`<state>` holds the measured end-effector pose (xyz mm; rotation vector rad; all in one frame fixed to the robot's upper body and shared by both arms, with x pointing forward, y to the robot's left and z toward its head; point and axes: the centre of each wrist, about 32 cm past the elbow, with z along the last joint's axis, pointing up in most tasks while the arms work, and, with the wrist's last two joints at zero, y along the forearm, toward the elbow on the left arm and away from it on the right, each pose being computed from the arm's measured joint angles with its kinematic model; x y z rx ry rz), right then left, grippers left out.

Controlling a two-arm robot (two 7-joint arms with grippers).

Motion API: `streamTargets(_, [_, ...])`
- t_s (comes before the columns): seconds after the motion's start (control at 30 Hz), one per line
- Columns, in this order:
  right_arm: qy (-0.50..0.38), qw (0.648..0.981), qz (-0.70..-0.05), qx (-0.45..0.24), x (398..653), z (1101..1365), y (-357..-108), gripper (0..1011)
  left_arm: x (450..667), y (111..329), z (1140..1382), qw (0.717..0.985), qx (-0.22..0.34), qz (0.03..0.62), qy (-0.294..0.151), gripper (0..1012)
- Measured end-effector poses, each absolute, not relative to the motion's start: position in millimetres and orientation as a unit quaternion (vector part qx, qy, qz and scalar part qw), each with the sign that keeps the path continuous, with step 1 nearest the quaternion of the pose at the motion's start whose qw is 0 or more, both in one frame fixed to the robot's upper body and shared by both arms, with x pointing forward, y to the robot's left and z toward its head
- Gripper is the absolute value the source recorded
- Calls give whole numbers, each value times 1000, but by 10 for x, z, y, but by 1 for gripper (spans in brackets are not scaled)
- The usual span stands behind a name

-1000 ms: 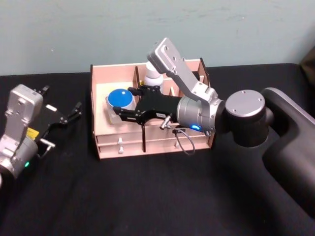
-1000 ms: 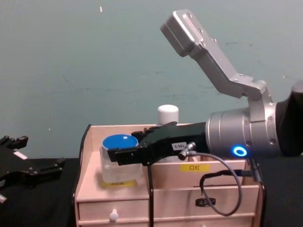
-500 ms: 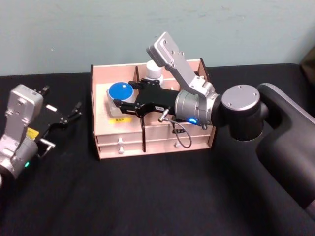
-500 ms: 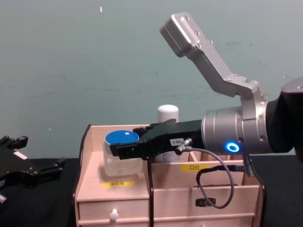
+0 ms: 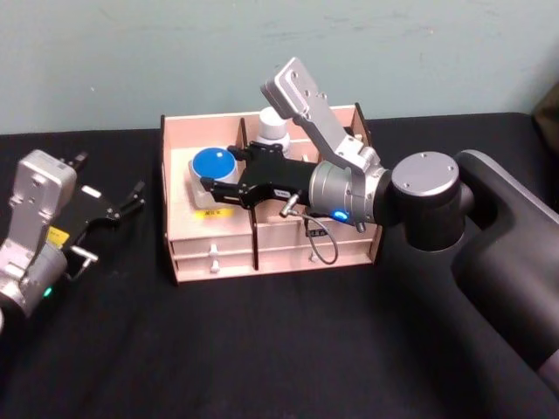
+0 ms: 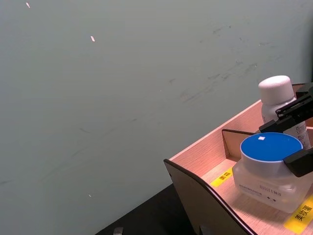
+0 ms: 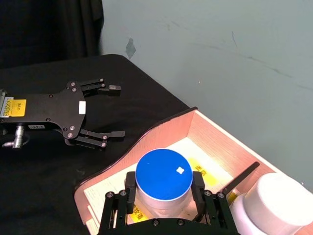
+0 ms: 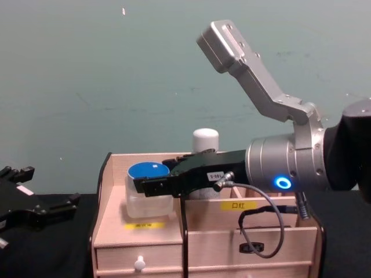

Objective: Pick up the facial cleanser and watermelon frost from the table and place them into the tiered storage box.

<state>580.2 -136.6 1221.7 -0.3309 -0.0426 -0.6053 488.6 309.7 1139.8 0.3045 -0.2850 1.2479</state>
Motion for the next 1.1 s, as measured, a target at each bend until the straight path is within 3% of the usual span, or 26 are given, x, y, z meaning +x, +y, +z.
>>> streamTargets(0.77, [-20,941,-297,-163,5800,12213,-1367,696,4886,3097,11398,791,142,580,-132,1010])
streamTargets(1.1, [-20,941,-297,-163,5799,12214,-1366,930,4886,3097,11398,791,142,580,-132,1009])
